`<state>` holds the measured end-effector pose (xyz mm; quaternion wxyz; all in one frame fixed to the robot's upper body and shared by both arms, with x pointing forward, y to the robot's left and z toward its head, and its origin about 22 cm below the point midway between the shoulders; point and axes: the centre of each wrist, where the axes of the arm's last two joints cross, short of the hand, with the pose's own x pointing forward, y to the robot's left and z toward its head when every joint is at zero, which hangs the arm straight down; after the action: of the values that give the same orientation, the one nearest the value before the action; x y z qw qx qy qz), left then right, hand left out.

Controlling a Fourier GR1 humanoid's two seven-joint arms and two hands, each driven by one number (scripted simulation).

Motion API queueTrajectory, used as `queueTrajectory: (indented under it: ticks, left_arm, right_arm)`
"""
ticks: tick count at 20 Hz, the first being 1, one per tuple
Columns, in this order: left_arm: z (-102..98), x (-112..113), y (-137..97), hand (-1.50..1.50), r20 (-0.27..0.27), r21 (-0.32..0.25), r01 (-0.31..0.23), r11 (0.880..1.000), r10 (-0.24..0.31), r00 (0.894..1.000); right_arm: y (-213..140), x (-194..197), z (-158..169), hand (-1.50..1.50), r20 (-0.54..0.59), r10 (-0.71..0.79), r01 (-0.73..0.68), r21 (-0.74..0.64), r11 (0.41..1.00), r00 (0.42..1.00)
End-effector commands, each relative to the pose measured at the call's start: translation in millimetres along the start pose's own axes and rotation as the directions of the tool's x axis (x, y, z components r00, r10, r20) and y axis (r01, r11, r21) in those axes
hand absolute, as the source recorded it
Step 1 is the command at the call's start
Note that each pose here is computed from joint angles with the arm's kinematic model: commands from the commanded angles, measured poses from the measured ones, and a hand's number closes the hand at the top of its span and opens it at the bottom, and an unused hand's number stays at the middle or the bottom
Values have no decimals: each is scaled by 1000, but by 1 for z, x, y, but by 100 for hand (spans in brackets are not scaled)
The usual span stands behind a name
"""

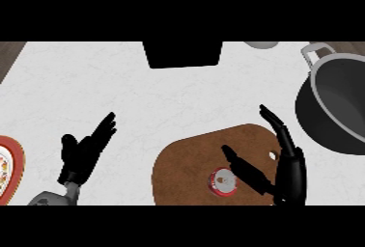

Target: Pick the can from the cutting board and place it in the pot

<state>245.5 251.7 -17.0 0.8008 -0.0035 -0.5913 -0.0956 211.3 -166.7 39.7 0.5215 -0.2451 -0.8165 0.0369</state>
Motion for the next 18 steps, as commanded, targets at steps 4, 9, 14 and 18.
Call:
queueTrajectory:
  ticks: [4, 9, 14, 18]
  left_arm:
    - [-4, -1, -3, 0, -2, -19, 34, 999, -34, 999]
    - [-7, -5, -1, 0, 8, -34, 19, 999, -19, 1000]
    - [-14, -4, -12, 0, 2, -80, 13, 997, -13, 1000]
    - [-11, 5, -14, 0, 33, -84, 43, 996, -40, 999]
  right_arm:
    - [-16, 60, 59, -150, -104, 72, -71, 9, 997, 992]
    - [-25, 91, 57, -150, -317, 135, -109, 97, 989, 939]
    - [-26, 121, 42, -150, -463, 117, -65, 128, 990, 879]
    - [1, 109, 27, -150, -549, 196, -42, 280, 959, 813]
